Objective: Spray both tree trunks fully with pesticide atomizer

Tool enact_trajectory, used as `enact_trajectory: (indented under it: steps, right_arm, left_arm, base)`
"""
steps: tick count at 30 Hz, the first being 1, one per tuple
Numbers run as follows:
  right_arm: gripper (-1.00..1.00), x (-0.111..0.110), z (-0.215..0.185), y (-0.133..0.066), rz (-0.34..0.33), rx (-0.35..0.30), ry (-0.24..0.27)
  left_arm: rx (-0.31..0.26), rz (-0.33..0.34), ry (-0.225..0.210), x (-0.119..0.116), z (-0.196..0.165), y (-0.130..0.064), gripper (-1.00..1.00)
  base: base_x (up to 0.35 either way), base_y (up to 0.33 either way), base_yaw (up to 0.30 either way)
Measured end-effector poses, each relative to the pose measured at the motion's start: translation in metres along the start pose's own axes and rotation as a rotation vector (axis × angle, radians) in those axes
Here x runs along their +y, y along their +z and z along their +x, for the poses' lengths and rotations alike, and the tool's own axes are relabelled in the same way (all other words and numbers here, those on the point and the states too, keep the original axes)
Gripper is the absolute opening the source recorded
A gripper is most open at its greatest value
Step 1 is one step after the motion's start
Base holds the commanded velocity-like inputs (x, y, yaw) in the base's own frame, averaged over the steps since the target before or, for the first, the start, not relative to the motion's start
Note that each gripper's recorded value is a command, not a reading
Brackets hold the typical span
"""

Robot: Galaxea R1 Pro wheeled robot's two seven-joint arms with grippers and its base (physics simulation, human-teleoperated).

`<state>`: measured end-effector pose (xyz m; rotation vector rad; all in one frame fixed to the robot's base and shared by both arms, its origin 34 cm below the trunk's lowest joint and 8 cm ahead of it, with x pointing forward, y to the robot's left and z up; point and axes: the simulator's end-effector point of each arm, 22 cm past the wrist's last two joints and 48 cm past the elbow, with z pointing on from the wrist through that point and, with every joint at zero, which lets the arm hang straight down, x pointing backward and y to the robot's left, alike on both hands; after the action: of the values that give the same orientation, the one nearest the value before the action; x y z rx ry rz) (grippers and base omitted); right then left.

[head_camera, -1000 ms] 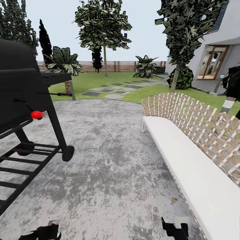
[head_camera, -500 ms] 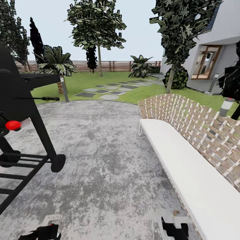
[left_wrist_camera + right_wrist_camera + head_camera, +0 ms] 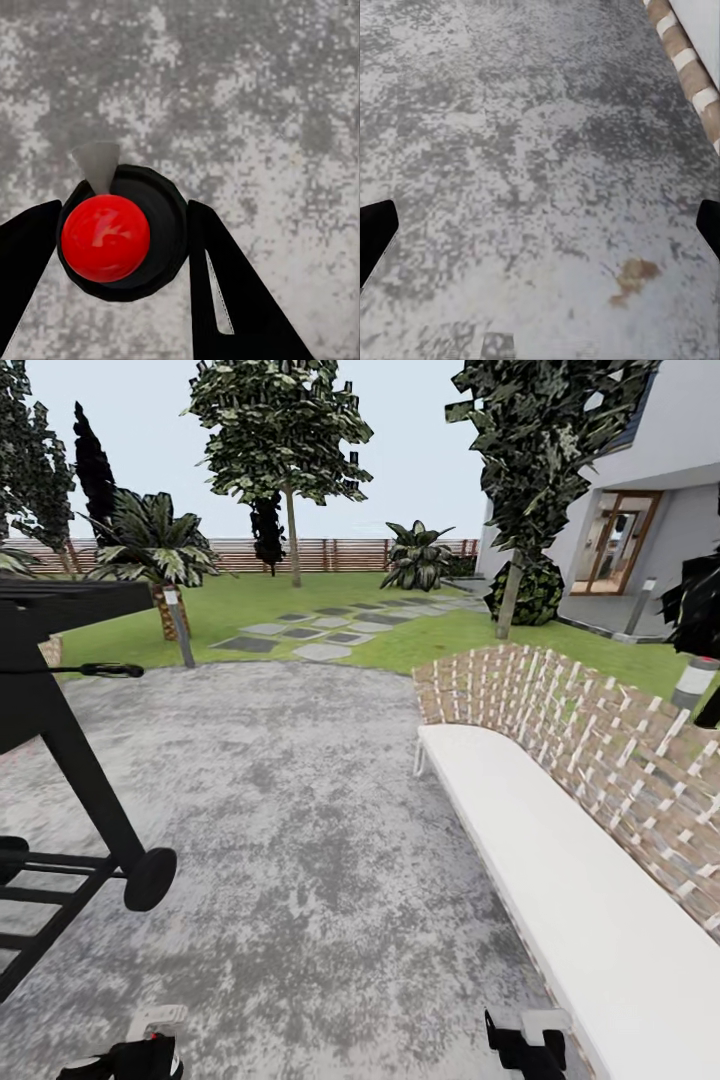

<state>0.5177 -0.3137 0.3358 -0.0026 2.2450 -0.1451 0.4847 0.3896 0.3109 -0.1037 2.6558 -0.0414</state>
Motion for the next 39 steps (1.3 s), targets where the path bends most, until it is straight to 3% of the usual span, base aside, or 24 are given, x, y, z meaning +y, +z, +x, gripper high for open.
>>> enact_trajectory:
  steps: [39]
  right_arm:
    - [1.00, 0.0014, -0.0004, 0.0001, -0.003, 0.000, 0.002]
  left_arm:
    - [-0.001, -0.002, -0.002, 0.0014, -0.0002, -0.0003, -1.00]
  base:
    - [0.341, 0.000, 0.000]
